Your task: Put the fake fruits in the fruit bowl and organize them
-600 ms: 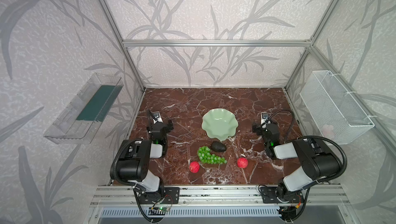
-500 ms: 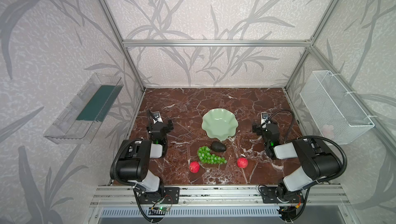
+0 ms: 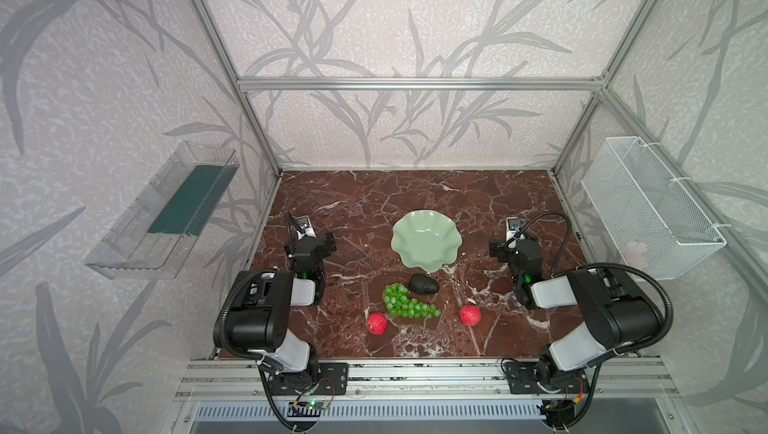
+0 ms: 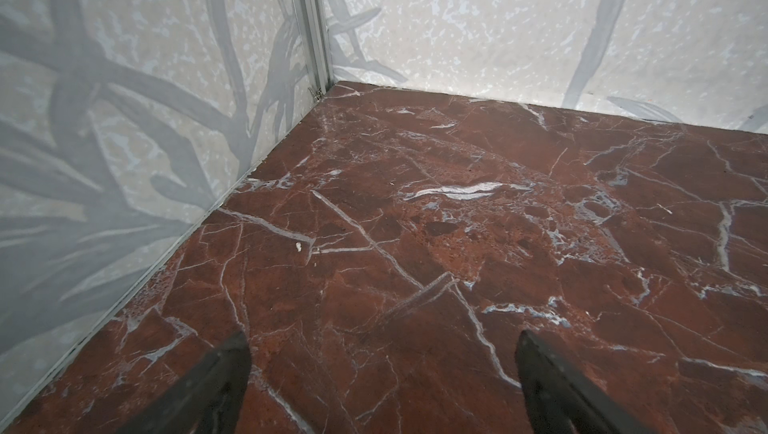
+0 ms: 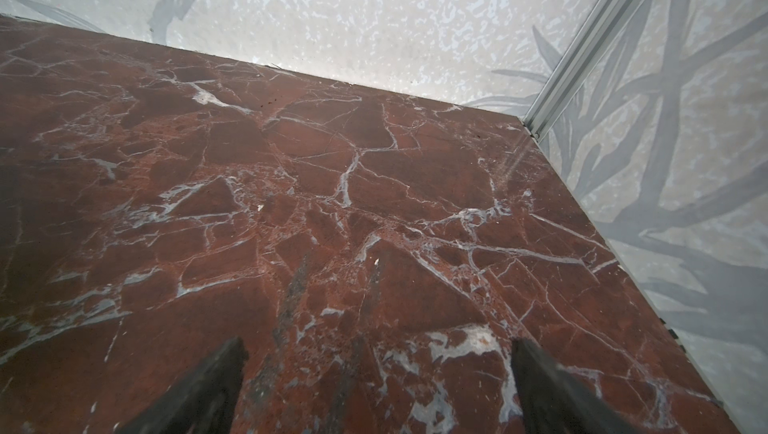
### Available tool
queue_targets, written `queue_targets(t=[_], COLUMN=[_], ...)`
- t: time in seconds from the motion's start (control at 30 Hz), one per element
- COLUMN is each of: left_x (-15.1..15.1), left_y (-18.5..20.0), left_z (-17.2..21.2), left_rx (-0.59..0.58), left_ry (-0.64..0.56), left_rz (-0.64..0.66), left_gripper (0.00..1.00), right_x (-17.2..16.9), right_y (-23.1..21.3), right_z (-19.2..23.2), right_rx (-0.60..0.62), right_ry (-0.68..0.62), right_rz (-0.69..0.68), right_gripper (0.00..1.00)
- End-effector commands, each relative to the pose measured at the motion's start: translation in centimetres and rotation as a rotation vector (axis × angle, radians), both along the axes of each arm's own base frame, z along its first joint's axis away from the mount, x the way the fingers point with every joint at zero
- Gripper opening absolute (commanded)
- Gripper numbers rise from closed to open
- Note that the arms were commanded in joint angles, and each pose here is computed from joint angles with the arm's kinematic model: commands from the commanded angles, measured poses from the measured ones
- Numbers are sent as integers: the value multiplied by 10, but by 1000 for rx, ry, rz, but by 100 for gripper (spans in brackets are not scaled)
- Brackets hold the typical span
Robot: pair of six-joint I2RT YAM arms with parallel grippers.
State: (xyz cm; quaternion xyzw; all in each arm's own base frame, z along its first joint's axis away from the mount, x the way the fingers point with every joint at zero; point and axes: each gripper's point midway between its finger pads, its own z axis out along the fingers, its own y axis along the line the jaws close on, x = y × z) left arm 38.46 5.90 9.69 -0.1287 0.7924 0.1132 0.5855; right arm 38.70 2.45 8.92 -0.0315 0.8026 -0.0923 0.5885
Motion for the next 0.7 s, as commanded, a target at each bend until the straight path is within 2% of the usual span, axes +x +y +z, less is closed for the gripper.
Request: queue_targets(t=[0.0, 0.3, 0.37, 0.47, 0.53, 0.6, 0.67], left_x=[2, 2, 2, -1, -2, -10, -22], left_y=[1, 1, 2, 6, 9, 19, 26], left_z=[2, 2, 4, 12, 29, 49, 66], left_rx=[10, 10, 12, 13, 17, -11, -150], left_ry=[-7, -9, -17, 9, 30, 20, -36], left_rz=[-1, -2, 1, 29, 53, 127, 219], left_gripper=[99, 99, 96, 93, 89, 88, 99], right_x=[7, 3, -1, -8, -11, -15, -22], right_y=[-3, -7, -6, -13, -9, 6, 6], right_z=[9, 13, 21, 51, 78, 103, 113], right_rx=[14, 12, 13, -72, 37, 137, 294], right_ry=[-34, -57, -75, -17, 47, 44, -1], right_rz=[-17, -46, -38, -179, -191, -121, -145], right_gripper=[99, 99, 99, 99, 99, 99, 99])
